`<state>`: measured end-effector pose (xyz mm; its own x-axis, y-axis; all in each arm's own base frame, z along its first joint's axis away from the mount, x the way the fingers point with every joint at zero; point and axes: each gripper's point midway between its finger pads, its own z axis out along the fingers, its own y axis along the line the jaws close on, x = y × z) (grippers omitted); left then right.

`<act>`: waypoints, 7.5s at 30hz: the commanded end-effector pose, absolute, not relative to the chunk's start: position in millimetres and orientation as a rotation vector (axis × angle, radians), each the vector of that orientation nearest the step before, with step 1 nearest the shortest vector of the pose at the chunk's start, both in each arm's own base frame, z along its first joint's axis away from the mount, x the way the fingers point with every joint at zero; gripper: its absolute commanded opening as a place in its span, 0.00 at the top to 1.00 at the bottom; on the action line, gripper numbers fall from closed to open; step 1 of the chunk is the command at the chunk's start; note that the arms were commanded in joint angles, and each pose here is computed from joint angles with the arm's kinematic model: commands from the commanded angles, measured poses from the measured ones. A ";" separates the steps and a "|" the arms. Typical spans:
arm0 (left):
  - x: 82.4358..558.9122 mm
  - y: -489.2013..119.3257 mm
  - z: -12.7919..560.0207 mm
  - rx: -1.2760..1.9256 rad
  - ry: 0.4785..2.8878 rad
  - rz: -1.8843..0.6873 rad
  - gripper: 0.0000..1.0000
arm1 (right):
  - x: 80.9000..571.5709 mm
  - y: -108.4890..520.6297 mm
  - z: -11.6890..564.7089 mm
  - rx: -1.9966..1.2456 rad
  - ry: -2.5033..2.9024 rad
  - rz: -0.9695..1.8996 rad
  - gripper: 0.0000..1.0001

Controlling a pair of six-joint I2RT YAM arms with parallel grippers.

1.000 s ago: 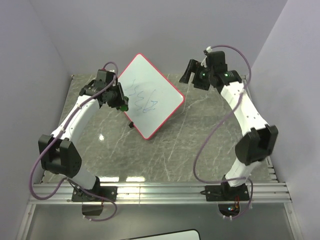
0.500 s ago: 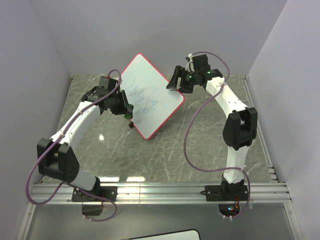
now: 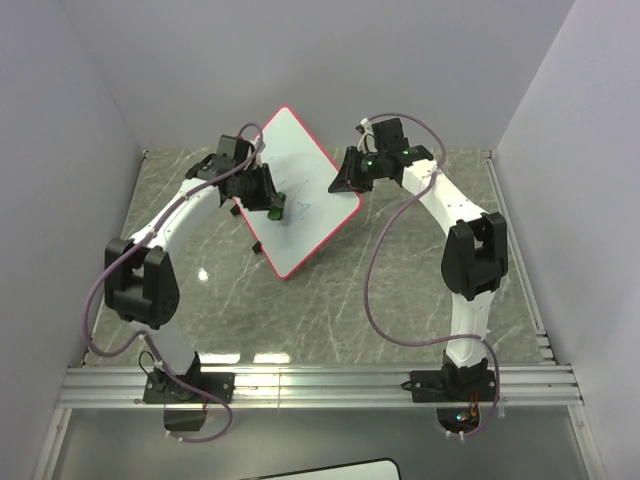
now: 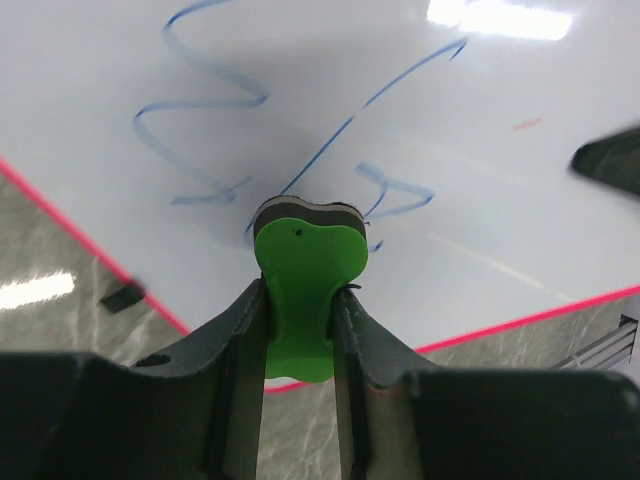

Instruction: Erase the whiteboard

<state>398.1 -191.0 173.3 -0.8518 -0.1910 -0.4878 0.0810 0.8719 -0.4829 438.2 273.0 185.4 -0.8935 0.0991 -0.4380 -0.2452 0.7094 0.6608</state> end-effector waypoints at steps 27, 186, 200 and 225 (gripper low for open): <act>365.5 -227.8 67.5 -0.134 2.630 -0.809 1.00 | 396.6 268.2 181.0 -0.171 2.554 0.934 1.00; 523.0 -170.1 30.8 -0.237 2.672 -0.908 1.00 | 347.4 265.9 164.4 -0.138 2.640 0.879 1.00; 518.5 -302.4 165.5 0.313 2.311 -1.202 1.00 | 337.8 269.9 151.3 -0.180 2.701 0.831 1.00; 572.7 -210.6 36.5 -0.112 2.549 -0.893 1.00 | 322.0 276.2 134.2 -0.265 2.790 0.788 1.00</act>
